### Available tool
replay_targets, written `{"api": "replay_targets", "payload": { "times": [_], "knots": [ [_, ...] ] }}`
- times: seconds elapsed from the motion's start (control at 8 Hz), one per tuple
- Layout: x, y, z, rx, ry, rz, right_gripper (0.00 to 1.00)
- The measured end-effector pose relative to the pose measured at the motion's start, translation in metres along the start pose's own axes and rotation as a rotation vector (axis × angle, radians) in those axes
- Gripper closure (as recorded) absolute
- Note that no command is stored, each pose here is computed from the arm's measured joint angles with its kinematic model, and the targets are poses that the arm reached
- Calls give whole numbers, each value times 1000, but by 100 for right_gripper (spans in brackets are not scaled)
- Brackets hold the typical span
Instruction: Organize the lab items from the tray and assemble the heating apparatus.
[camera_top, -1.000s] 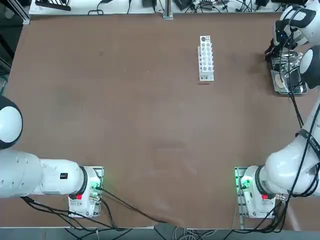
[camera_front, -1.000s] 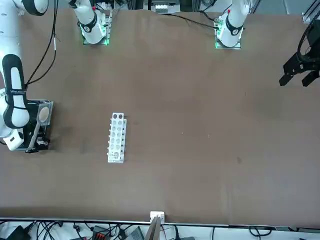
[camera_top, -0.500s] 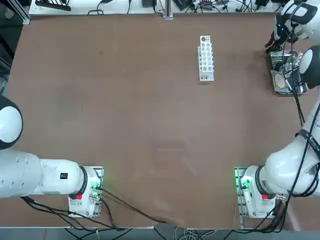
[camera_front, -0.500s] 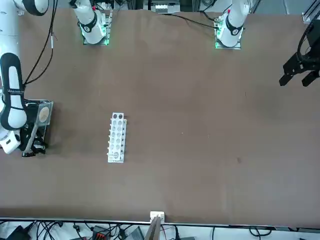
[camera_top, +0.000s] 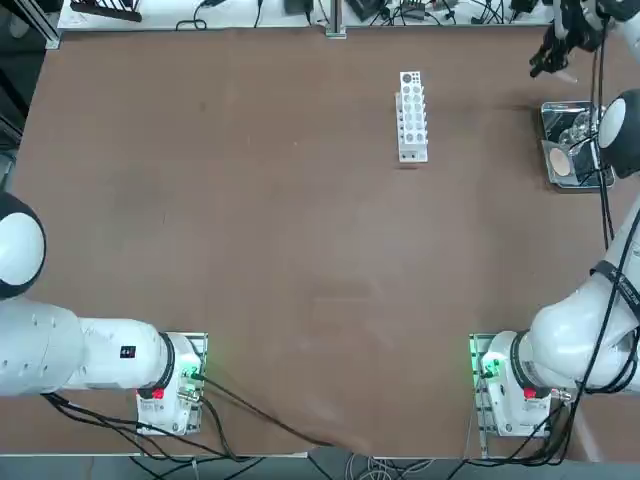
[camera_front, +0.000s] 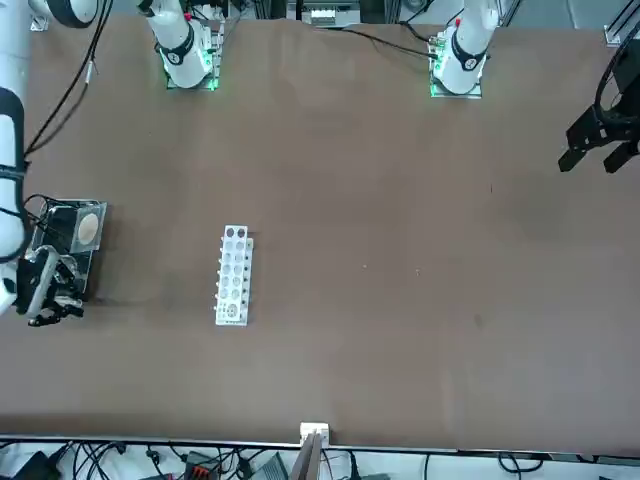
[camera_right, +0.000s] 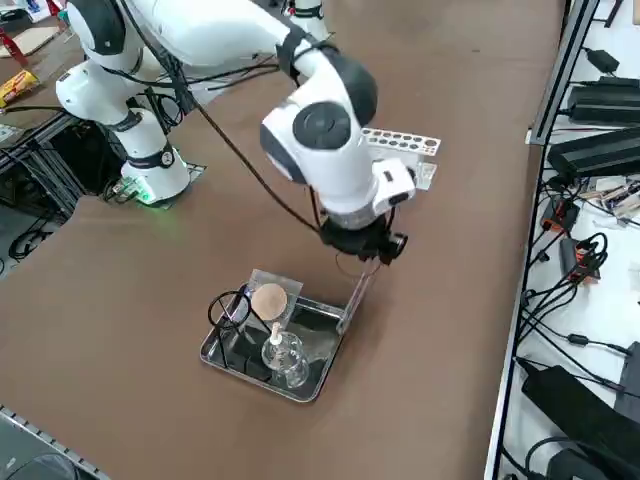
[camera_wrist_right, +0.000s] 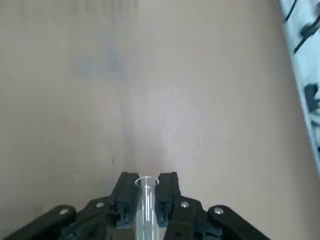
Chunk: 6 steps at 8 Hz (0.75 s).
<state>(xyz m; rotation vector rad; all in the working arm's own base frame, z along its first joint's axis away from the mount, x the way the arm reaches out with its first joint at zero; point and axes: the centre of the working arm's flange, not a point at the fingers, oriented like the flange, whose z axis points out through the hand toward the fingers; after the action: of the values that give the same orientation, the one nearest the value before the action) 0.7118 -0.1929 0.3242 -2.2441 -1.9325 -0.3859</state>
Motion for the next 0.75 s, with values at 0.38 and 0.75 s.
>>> {"api": "replay_targets", "payload": {
  "times": [0.38,0.75],
  "knots": [
    [80,8,-28,-14,211,62,78],
    [119,3,-30,22,606,84,78]
  ]
}}
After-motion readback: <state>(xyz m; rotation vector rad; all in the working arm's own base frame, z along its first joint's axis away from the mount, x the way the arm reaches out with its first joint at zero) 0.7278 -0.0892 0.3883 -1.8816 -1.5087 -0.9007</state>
